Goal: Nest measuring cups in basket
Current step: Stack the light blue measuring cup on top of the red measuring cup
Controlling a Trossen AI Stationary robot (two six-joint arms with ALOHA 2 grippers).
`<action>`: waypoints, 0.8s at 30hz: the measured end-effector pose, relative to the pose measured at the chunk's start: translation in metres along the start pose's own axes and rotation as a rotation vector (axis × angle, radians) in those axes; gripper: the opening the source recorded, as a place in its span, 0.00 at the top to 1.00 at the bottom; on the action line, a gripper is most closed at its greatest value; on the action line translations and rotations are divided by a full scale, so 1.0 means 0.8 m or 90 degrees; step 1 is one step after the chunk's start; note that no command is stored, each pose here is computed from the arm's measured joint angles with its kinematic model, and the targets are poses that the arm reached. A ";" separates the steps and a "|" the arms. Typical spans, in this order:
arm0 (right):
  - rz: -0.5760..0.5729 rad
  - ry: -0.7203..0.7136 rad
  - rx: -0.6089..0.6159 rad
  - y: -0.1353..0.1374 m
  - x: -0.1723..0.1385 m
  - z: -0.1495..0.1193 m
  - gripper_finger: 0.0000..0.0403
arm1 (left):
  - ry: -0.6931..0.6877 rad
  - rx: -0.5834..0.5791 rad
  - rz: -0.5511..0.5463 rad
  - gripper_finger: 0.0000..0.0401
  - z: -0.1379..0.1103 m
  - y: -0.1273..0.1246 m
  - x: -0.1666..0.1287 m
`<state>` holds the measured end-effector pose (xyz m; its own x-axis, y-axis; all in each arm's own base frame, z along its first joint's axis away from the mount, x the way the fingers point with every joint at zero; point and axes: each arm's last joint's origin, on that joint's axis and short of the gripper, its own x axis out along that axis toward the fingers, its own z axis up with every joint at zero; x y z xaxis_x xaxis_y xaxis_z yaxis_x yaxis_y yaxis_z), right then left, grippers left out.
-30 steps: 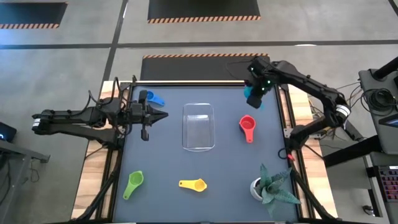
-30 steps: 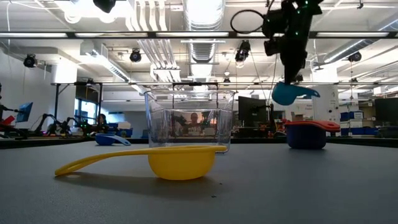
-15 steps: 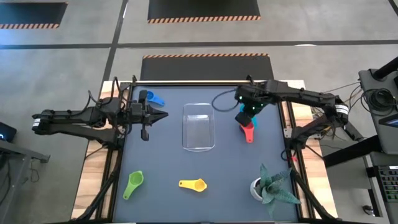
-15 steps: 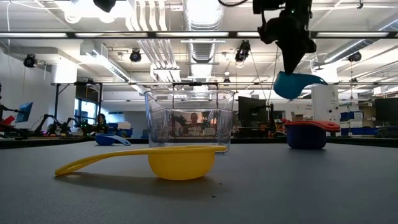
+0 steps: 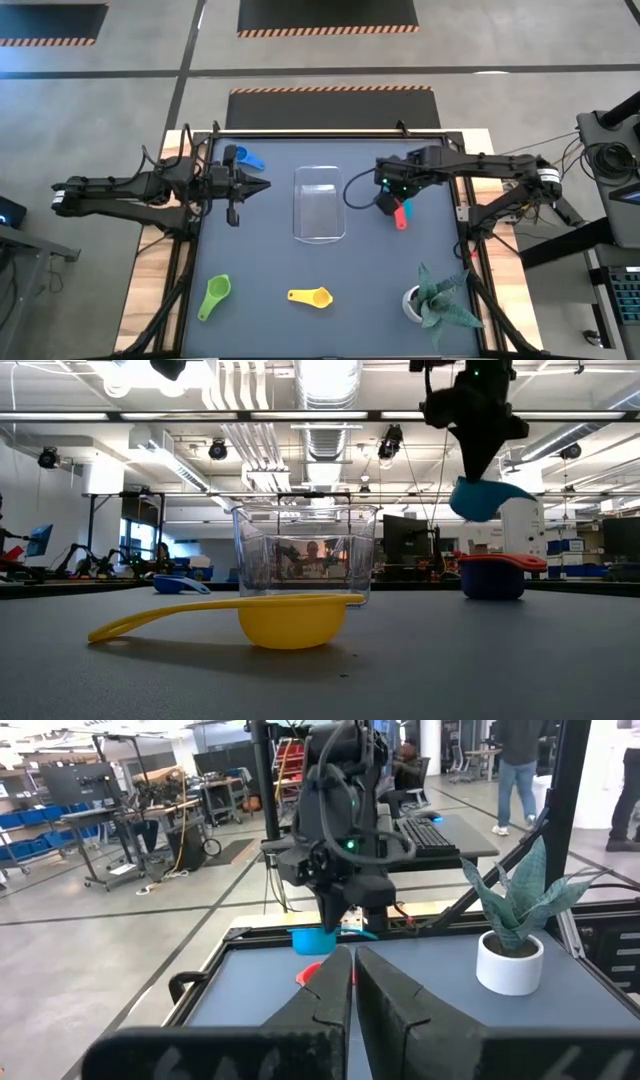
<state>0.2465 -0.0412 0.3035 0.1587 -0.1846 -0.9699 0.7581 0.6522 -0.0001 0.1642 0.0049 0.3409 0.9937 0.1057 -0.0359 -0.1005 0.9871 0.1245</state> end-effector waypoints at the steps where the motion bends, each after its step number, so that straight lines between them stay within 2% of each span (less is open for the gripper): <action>1: -0.005 0.005 0.003 -0.001 0.004 -0.001 0.98 | 0.000 0.000 0.000 1.00 0.000 0.000 0.000; 24: -0.029 0.026 0.005 -0.004 0.069 -0.021 0.98 | 0.002 0.000 0.000 1.00 0.000 0.000 0.000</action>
<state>0.2419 -0.0410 0.2457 0.0975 -0.1833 -0.9782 0.7689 0.6379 -0.0429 0.1642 0.0049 0.3406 0.9936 0.1063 -0.0385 -0.1008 0.9871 0.1247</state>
